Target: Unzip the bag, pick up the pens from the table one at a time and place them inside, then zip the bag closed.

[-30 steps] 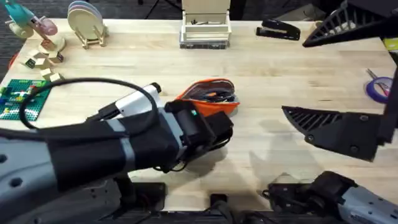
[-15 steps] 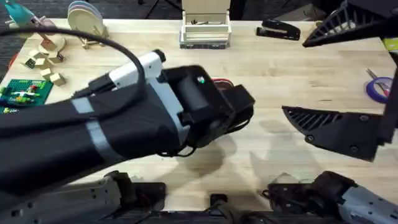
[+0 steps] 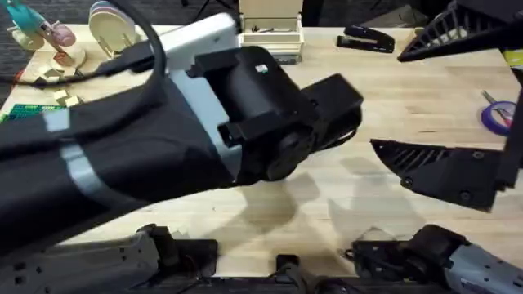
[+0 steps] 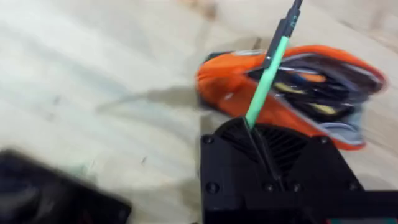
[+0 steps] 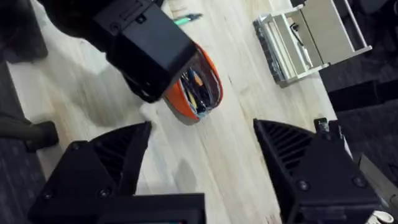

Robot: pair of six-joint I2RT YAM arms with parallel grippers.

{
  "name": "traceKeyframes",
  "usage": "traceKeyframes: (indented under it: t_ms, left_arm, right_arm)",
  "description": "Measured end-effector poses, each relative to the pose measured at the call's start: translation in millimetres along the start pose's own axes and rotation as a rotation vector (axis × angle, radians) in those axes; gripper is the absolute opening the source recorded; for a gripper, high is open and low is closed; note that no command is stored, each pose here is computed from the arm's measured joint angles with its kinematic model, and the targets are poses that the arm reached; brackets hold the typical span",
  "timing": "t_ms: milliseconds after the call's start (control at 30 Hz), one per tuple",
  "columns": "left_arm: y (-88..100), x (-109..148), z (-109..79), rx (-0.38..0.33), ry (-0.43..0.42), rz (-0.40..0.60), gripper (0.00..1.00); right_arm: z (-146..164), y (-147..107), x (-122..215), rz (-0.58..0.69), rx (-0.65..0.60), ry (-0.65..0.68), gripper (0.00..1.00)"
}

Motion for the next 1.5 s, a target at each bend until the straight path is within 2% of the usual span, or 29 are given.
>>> traceKeyframes:
  t_ms: [167, 333, 600, 767, 967, 1000, 1133, 1167, 1200, 1300, 1500]
  left_arm:
    - [1.3, 2.9, -37.8, -0.162, -0.151, -0.032, 0.041]
    - [3.3, 6.5, -63.9, -0.335, -0.248, -0.062, 0.041]
    - [14.9, -1.7, -83.8, -0.560, -0.313, -0.052, 0.041]
    - [14.6, -5.6, -94.5, -0.742, -0.385, -0.010, 0.042]
    - [6.0, -9.1, -96.9, -0.977, -0.490, 0.083, 0.042]
    - [6.8, -11.8, -96.4, -1.052, -0.542, 0.122, 0.042]
    - [9.7, -15.1, -95.1, -1.153, -0.622, 0.158, 0.042]
    - [8.6, -19.2, -91.2, -1.238, -0.676, 0.177, 0.042]
    - [7.2, -21.0, -89.1, -1.265, -0.694, 0.185, 0.042]
    - [5.8, -25.4, -84.4, -1.305, -0.720, 0.201, 0.042]
    - [3.1, -36.8, -76.2, -1.330, -0.734, 0.220, 0.042]
  right_arm:
    - [0.0, 0.0, -0.1, 0.000, 0.000, 0.000, 0.996]
    - [0.0, 0.0, 0.0, 0.000, 0.000, 0.000, 0.996]
    - [0.0, 0.0, -0.1, 0.000, 0.000, 0.000, 0.996]
    - [0.0, 0.0, 0.0, 0.000, 0.000, 0.000, 0.996]
    - [0.0, 0.0, -0.1, 0.000, 0.000, 0.000, 0.996]
    - [0.0, 0.0, -0.1, 0.000, 0.000, 0.000, 0.996]
    - [0.0, 0.0, -0.1, 0.000, 0.001, 0.000, 0.996]
    - [0.0, 0.0, -0.1, 0.000, 0.000, 0.000, 0.996]
    - [0.0, 0.0, 0.0, 0.000, 0.001, 0.000, 0.996]
    - [0.0, 0.0, 0.0, 0.000, 0.001, 0.000, 0.996]
    - [0.0, 0.0, 0.0, 0.000, 0.001, 0.000, 0.996]
Point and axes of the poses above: each hand's point on the last joint's axis, 136 mm out from that joint toward the fingers, its own x axis back along the fingers, its own z axis along the line the jaws close on, y = z × x, the point moved 1 cm from there along x, back along the fingers, and after that the axes turned 13 degrees about x, right-handed, at the moved point
